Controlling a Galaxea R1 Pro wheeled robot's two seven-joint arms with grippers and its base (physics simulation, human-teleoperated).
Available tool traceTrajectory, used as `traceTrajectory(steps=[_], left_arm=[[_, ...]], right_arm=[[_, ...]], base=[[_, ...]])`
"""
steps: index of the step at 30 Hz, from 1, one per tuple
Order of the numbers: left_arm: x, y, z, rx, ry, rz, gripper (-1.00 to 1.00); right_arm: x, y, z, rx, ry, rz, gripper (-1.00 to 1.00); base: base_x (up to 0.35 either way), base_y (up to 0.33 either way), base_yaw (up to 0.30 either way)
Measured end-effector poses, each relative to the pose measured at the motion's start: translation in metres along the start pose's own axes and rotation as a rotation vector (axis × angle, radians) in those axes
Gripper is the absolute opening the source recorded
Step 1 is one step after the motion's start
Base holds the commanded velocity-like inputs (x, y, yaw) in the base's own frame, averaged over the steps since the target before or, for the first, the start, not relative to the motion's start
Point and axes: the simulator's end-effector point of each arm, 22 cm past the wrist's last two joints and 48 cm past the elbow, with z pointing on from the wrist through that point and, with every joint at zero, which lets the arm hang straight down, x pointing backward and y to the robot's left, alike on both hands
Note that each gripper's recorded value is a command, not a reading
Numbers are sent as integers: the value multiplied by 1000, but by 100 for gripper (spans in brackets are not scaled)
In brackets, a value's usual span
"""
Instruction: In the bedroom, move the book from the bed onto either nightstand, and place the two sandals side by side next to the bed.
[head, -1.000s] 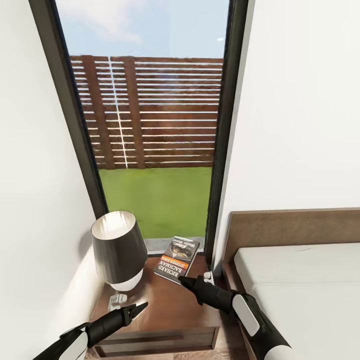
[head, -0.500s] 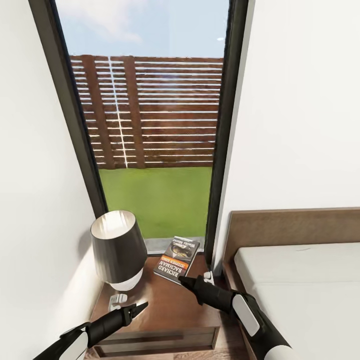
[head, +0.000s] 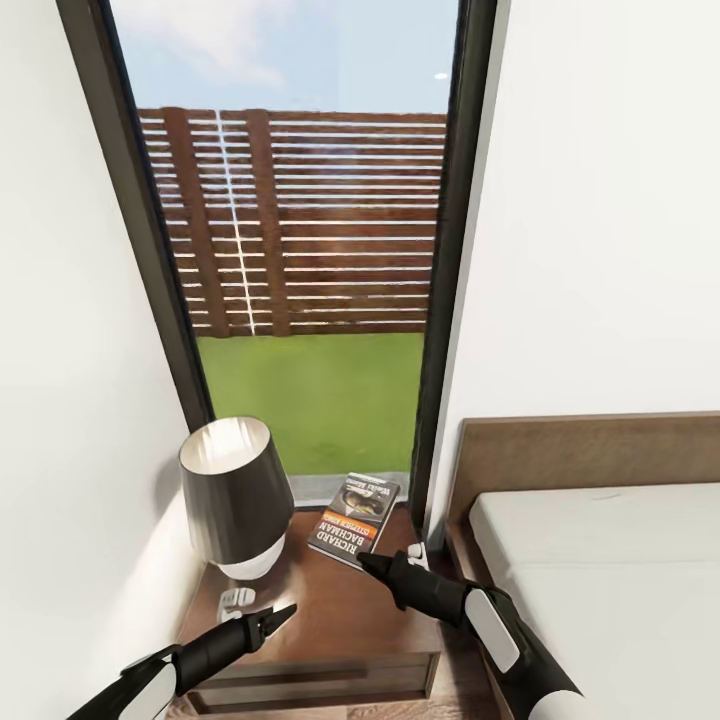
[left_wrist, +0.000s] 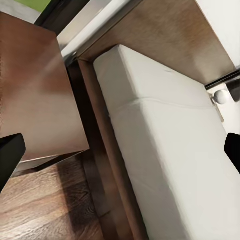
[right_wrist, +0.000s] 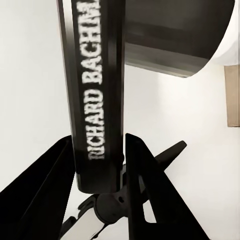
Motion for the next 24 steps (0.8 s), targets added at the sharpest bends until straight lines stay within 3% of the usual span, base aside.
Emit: traceTrajectory(steps=[4, 11, 24], left_arm=[[4, 1, 6, 1, 0, -4, 100], [9, 27, 10, -86, -1, -6, 100], [9, 30, 10, -97, -2, -6, 100]], right_arm=[[0, -5, 1, 1, -1, 0, -100], [0, -14, 3, 1, -1, 0, -100], [-1, -13, 4, -7, -7, -2, -100]], base=[[0, 0, 0], [0, 0, 0], [0, 0, 0]])
